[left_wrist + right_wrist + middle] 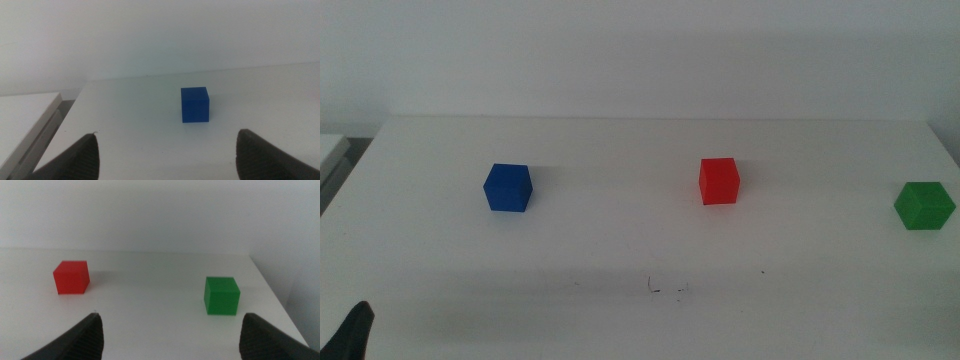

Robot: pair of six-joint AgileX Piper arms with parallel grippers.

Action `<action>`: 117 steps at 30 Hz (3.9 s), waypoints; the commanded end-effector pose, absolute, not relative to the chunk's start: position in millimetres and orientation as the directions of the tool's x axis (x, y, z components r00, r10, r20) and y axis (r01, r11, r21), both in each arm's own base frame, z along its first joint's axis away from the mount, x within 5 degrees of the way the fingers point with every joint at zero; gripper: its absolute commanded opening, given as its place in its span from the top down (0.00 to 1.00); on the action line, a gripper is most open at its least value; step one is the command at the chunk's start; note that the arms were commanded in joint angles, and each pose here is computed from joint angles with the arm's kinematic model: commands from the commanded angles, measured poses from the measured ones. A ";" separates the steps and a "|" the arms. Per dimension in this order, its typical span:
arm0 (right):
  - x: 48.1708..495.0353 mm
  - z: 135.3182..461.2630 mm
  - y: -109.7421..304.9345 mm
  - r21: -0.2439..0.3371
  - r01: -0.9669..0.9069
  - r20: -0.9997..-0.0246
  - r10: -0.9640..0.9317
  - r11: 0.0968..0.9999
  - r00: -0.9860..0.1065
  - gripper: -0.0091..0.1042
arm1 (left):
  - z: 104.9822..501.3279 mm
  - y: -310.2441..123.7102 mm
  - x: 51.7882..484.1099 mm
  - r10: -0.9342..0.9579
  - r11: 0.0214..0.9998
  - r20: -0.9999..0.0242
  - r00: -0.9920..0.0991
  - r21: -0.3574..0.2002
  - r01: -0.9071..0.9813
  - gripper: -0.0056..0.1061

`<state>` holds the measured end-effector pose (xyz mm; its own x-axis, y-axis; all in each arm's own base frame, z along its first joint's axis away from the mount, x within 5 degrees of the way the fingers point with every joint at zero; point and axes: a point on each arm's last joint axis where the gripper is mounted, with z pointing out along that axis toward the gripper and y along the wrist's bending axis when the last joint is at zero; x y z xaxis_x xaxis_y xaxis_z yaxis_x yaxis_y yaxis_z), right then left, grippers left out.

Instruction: Stack red cubes first, then green, then blue cubes in a specific spot.

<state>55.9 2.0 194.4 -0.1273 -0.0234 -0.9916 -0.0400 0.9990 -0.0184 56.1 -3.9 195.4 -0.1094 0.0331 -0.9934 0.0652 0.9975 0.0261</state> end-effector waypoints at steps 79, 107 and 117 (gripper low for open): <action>464.5 184.0 212.3 -0.007 -0.162 -0.395 -0.151 0.987 -0.906 0.26 | 196.7 -3.8 55.9 0.024 0.998 -0.995 -0.093 0.019 0.063 0.11; 332.3 244.6 252.9 0.086 -0.029 -0.465 0.015 0.996 -0.885 0.92 | 196.7 -3.8 55.9 0.024 0.998 -0.995 -0.093 0.019 0.063 0.11; 313.2 204.9 279.2 0.070 0.052 -0.404 0.076 0.996 -0.911 0.92 | 196.7 -3.8 55.9 0.024 0.998 -0.995 -0.093 0.019 0.063 0.11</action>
